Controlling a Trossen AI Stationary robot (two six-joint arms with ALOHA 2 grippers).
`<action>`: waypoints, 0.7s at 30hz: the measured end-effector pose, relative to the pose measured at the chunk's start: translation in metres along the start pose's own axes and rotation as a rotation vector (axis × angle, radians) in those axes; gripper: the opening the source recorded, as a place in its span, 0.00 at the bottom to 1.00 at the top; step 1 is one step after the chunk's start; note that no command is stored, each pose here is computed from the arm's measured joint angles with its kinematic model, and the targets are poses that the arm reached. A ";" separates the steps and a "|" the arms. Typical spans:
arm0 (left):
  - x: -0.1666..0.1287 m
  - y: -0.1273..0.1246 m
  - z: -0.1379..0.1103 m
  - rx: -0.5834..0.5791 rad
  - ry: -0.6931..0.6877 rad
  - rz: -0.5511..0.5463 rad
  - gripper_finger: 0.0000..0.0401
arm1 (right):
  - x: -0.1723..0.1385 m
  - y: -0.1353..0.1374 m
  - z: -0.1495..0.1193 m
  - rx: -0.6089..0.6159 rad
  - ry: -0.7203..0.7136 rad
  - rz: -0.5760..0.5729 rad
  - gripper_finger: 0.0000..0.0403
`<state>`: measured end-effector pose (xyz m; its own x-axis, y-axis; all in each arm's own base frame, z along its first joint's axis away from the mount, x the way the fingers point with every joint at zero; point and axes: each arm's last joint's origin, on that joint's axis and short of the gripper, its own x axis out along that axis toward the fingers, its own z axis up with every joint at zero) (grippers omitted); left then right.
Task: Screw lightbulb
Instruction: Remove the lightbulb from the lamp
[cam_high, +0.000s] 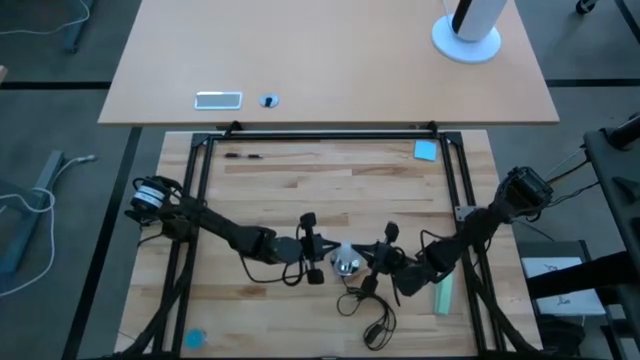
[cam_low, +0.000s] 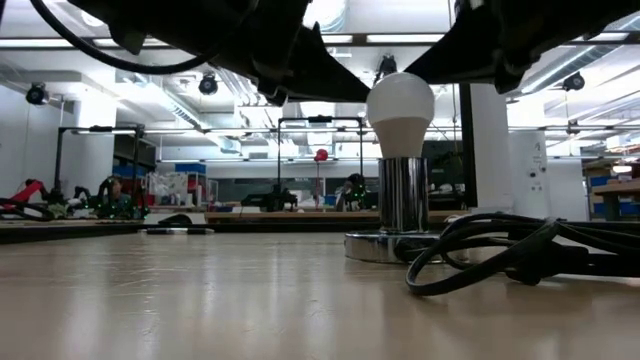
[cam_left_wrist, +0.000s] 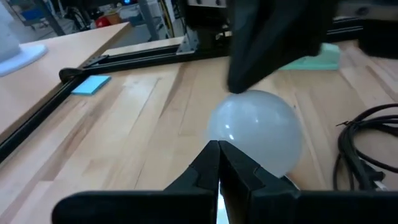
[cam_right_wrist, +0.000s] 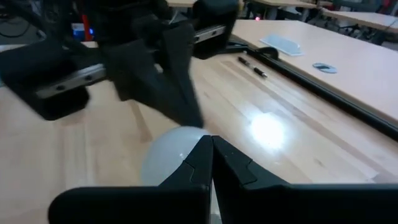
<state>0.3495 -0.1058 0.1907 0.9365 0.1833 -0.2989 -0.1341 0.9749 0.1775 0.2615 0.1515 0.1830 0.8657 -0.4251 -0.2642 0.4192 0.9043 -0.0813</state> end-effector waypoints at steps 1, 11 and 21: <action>0.000 0.000 0.000 -0.002 0.000 -0.003 0.00 | 0.002 -0.001 0.000 -0.008 0.000 -0.011 0.00; -0.003 0.001 0.003 -0.032 -0.007 0.064 0.00 | -0.011 -0.004 0.018 -0.066 -0.040 0.013 0.00; -0.003 -0.001 0.003 -0.036 -0.012 -0.027 0.00 | -0.013 0.006 0.000 -0.013 0.024 0.120 0.00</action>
<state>0.3483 -0.1080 0.1943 0.9438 0.1559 -0.2915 -0.1205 0.9834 0.1359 0.2523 0.1625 0.1857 0.9025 -0.3128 -0.2961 0.3091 0.9491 -0.0604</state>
